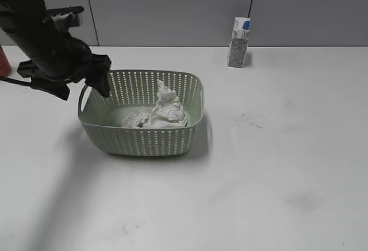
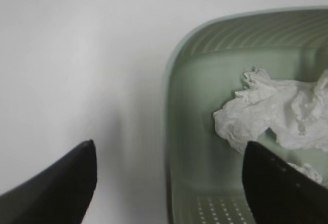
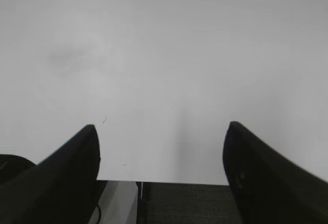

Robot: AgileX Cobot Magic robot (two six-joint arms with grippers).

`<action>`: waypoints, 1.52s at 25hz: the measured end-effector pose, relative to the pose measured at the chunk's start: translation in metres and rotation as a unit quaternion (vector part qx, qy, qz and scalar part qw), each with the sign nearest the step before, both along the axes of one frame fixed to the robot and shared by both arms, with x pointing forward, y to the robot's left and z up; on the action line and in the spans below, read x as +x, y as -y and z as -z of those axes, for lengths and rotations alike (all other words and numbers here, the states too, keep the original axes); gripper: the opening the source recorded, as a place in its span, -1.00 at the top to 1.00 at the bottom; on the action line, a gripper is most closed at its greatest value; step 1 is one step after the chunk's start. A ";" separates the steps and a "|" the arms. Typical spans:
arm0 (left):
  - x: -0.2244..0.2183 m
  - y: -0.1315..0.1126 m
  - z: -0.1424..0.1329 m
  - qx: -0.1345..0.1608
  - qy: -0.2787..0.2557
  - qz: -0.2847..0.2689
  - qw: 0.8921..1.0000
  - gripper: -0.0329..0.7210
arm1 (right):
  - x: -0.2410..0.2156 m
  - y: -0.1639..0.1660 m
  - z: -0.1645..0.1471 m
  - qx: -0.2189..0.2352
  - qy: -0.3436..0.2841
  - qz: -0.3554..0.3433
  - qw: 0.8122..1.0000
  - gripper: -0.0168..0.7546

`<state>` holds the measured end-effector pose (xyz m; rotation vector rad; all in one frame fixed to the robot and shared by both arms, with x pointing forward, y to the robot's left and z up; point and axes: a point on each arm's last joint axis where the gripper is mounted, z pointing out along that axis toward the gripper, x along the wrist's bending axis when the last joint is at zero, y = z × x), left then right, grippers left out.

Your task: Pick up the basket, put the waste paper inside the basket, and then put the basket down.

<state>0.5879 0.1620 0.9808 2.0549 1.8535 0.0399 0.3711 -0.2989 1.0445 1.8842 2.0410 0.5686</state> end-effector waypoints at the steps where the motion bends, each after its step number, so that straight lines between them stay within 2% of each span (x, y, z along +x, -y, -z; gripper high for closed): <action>1: -0.002 -0.004 -0.008 0.000 0.005 0.004 1.000 -0.90 | -0.008 -0.001 0.002 -0.001 0.009 0.000 1.000 -0.58; 7: -0.010 -0.039 -0.047 0.005 0.033 0.008 0.999 -0.88 | -0.050 -0.005 0.002 -0.004 0.076 -0.001 0.997 -0.58; 12: -0.018 -0.076 -0.062 0.021 0.016 0.009 1.000 -0.84 | -0.076 -0.007 0.011 -0.004 0.123 0.003 0.992 -0.58; 17: -0.037 -0.096 -0.078 0.031 0.010 0.013 0.999 -0.80 | -0.094 -0.009 0.005 -0.007 0.188 0.004 0.982 -0.58; 20: -0.063 -0.100 -0.091 0.032 0.033 0.012 0.999 -0.78 | -0.100 -0.011 0.006 0.006 0.224 0.007 0.975 -0.58; 24: -0.115 -0.104 -0.114 0.028 0.098 0.007 0.995 -0.76 | -0.103 -0.014 0.007 0.028 0.240 0.009 0.970 -0.58; 29: -0.195 -0.112 -0.136 0.022 0.211 0.000 0.977 -0.71 | -0.104 -0.016 0.007 0.041 0.241 -0.024 0.969 -0.58; 32: -0.241 -0.116 -0.132 0.018 0.263 -0.003 0.965 -0.68 | -0.105 -0.018 0.007 0.046 0.240 -0.050 0.968 -0.58; 38: -0.316 -0.122 -0.112 0.010 0.374 -0.007 0.927 -0.65 | -0.106 -0.018 0.007 0.030 0.244 -0.105 0.964 -0.58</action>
